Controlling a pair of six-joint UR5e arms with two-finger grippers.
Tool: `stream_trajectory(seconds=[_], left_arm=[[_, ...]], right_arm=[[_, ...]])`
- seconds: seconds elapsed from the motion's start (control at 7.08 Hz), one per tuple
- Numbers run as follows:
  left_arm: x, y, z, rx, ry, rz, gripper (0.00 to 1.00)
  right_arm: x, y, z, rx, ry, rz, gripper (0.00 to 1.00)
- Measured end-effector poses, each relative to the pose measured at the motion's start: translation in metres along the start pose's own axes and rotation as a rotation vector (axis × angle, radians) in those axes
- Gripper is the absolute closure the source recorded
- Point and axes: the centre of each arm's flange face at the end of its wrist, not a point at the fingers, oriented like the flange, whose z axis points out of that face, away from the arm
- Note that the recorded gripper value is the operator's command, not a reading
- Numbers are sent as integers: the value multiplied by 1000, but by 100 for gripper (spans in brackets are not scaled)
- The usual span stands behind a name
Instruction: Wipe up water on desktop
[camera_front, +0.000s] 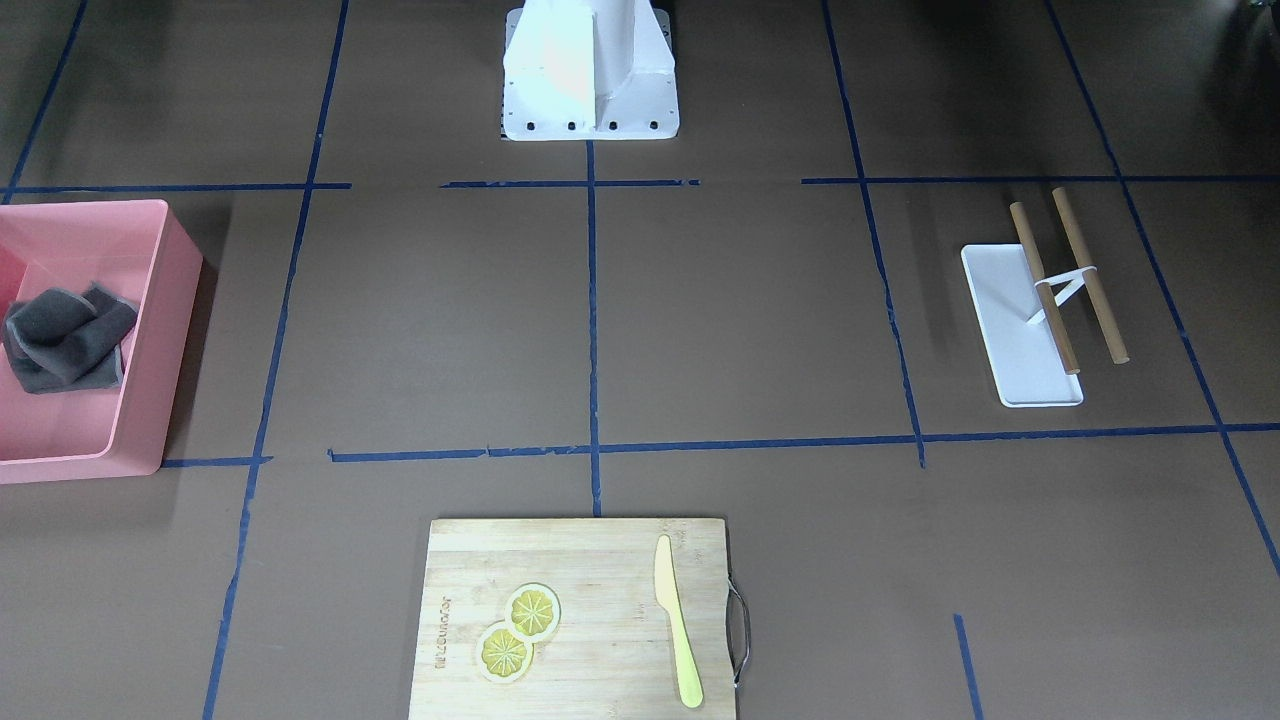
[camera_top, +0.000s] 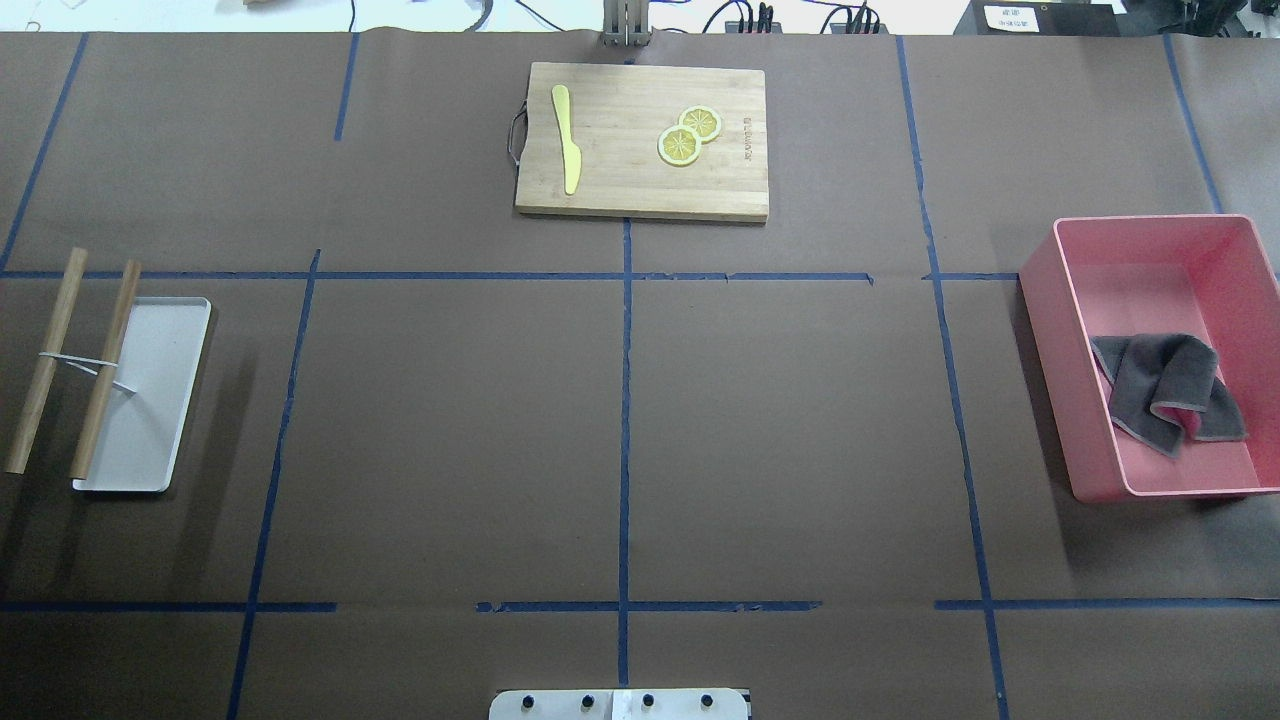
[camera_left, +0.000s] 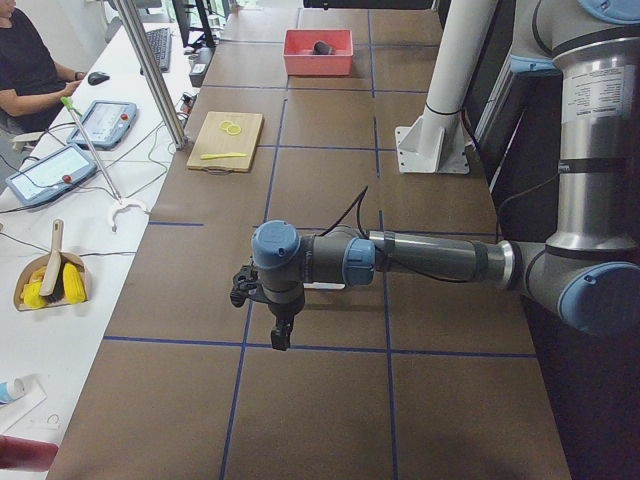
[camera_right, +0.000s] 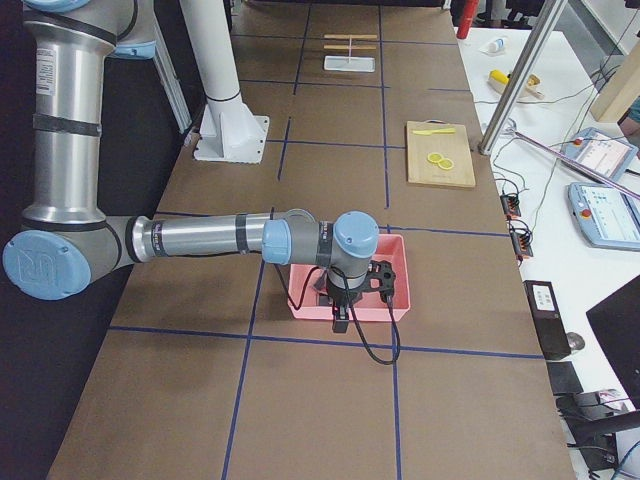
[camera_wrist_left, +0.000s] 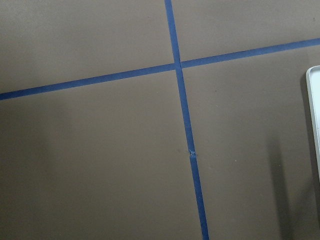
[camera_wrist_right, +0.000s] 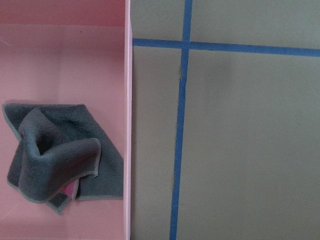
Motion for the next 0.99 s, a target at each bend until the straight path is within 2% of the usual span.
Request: stream_trajectory(seconds=[0.42,0.99], left_arm=[[5,1,-5,9,-3,10,0],[-21,47,28,-70,-1,-67,0]], right_arm=[[-16,-8,9,-19,-3,-33,0],[-59,-21,-10,17,-25,-125,0]])
